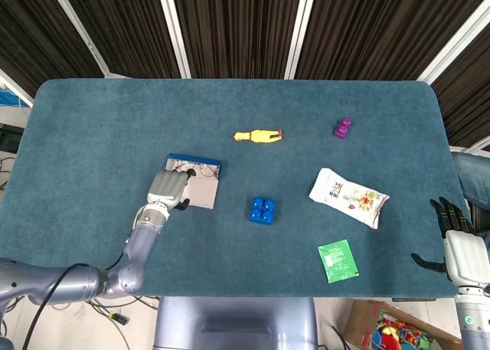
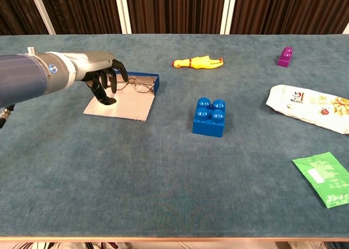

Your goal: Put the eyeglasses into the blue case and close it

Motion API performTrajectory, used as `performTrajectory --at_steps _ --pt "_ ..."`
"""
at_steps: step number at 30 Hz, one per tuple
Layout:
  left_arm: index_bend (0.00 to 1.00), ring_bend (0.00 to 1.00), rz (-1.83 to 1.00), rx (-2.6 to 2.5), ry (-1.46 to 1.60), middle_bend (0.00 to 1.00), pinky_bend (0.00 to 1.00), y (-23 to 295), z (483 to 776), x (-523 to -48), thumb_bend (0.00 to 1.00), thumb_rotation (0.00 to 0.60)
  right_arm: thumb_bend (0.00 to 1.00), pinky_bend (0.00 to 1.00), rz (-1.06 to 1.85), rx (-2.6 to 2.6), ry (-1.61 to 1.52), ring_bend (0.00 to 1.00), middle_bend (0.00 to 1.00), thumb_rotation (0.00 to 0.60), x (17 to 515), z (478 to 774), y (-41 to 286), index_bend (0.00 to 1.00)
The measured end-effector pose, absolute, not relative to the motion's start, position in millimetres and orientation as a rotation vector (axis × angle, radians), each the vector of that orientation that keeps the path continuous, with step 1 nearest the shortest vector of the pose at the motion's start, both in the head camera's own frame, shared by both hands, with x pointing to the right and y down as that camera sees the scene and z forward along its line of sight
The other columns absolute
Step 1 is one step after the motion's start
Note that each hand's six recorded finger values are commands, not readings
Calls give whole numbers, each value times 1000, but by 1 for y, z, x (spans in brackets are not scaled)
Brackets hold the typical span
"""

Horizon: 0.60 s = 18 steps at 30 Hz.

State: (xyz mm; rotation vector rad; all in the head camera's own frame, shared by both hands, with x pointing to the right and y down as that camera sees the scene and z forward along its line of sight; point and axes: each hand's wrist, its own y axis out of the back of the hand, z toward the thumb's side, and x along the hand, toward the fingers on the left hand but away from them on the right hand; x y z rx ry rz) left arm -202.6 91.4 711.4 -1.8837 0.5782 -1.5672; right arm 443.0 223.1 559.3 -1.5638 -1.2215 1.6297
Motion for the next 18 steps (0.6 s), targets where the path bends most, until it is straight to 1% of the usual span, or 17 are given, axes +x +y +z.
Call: performTrajectory --at_steps 7,12,18 --pt "196 224 -1472 -1821 538 284 324 101 710 -218 220 600 61 174 1632 -1566 -1226 0 0 600 443 559 223 87" --pt "216 224 -1465 -1789 512 284 318 110 719 -232 200 600 61 174 1631 -1564 -1229 0 0 600 444 559 223 87" --pt "225 223 -1459 -1786 511 280 312 118 729 -234 199 600 61 174 1632 -1566 -1228 0 0 600 444 559 223 88"
